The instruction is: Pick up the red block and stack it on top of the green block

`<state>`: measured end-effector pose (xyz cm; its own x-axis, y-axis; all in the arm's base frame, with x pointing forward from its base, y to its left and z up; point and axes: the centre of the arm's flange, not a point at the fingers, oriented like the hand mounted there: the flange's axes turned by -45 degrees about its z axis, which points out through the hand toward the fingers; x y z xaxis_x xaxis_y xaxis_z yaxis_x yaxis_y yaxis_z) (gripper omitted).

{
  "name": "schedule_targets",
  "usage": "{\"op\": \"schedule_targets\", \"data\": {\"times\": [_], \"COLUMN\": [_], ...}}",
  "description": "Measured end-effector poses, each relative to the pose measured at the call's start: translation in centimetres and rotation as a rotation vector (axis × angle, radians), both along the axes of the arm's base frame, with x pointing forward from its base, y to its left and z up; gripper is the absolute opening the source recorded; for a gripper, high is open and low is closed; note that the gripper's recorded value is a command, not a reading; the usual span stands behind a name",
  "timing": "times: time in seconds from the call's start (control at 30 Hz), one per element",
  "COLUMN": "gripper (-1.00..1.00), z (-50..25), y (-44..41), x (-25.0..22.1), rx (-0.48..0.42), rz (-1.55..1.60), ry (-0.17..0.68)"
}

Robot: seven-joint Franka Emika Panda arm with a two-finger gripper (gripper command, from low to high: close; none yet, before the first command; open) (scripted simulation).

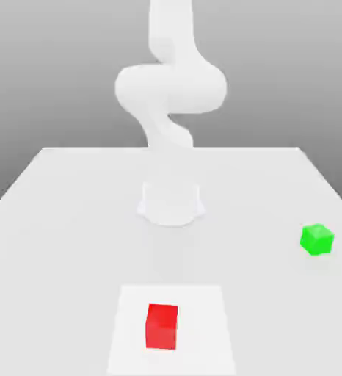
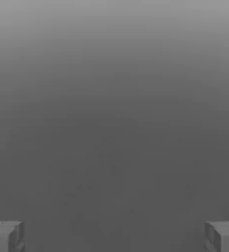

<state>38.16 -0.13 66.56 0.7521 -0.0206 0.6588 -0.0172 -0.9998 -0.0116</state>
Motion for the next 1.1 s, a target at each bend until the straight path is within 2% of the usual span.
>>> {"op": "schedule_targets", "data": {"times": [0.17, 0.33, 0.5, 0.7, 0.77, 0.9, 0.93, 1.1], "gripper": [0.00, 0.00, 0.00, 0.00, 0.00, 0.00, -1.00, -1.00], "z": [-10.1, -20.6, -31.2, -43.1, -46.1, -50.9, -51.7, -51.7], "y": [-0.3, -0.7, -1.0, -1.3, -1.4, -1.4, -1.4, -1.3], "x": [5.5, 8.2, 8.5, 5.7, 5.1, 4.9, 4.8, 4.8], "rx": [0.005, 0.010, 0.016, 0.024, 0.025, 0.025, 0.025, 0.024], "rz": [-0.013, -0.026, -0.039, -0.056, -0.058, -0.059, -0.059, -0.059], "ry": [0.165, 0.326, 0.485, 0.677, 0.709, 0.719, 0.719, 0.719]}}
